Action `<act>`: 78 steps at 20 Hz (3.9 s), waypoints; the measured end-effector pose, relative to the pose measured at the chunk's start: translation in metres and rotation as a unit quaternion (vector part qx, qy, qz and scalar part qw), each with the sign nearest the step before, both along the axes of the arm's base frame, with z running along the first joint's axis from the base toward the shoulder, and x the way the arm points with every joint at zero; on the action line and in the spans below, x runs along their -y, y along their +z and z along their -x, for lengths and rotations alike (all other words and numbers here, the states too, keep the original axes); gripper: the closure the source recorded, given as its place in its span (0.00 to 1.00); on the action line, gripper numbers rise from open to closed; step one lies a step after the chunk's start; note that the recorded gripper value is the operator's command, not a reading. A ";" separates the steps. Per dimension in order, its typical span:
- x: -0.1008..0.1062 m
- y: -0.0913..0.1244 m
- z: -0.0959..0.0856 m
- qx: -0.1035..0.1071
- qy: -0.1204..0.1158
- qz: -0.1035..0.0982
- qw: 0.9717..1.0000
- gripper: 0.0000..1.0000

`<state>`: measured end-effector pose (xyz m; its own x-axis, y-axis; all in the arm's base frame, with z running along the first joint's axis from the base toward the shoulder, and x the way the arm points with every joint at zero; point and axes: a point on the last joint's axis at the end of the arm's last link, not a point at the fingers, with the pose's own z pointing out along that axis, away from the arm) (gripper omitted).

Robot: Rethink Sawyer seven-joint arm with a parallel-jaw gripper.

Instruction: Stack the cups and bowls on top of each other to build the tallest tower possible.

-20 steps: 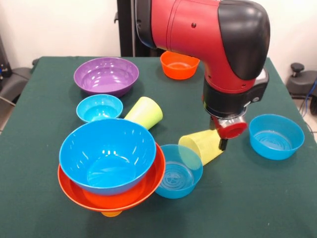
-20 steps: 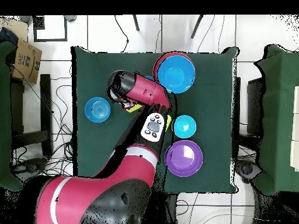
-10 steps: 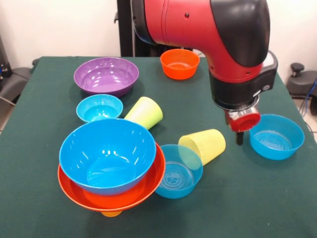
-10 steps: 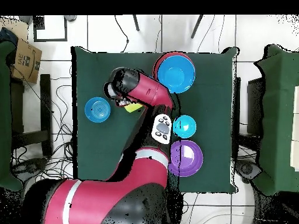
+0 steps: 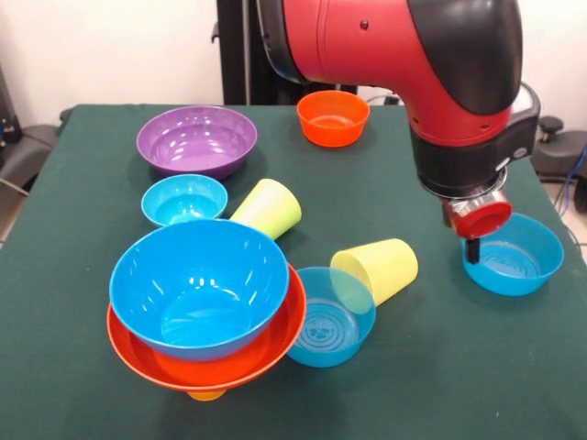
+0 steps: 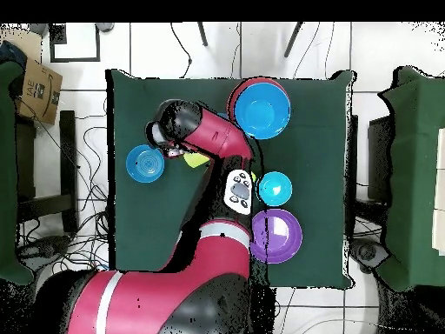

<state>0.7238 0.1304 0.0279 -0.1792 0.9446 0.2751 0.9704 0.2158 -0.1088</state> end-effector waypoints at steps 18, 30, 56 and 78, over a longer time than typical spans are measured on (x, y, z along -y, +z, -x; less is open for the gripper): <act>-0.018 -0.004 -0.004 -0.003 0.018 0.000 1.000 0.00; 0.005 -0.005 -0.006 0.010 0.105 0.135 0.985 0.00; 0.096 0.035 -0.081 0.140 0.360 0.187 0.903 0.00; 0.147 0.196 -0.097 0.307 0.514 0.037 0.800 0.00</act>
<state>0.8209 -0.0167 0.2238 -0.9519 0.2208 -0.2125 0.1595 0.9491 0.2716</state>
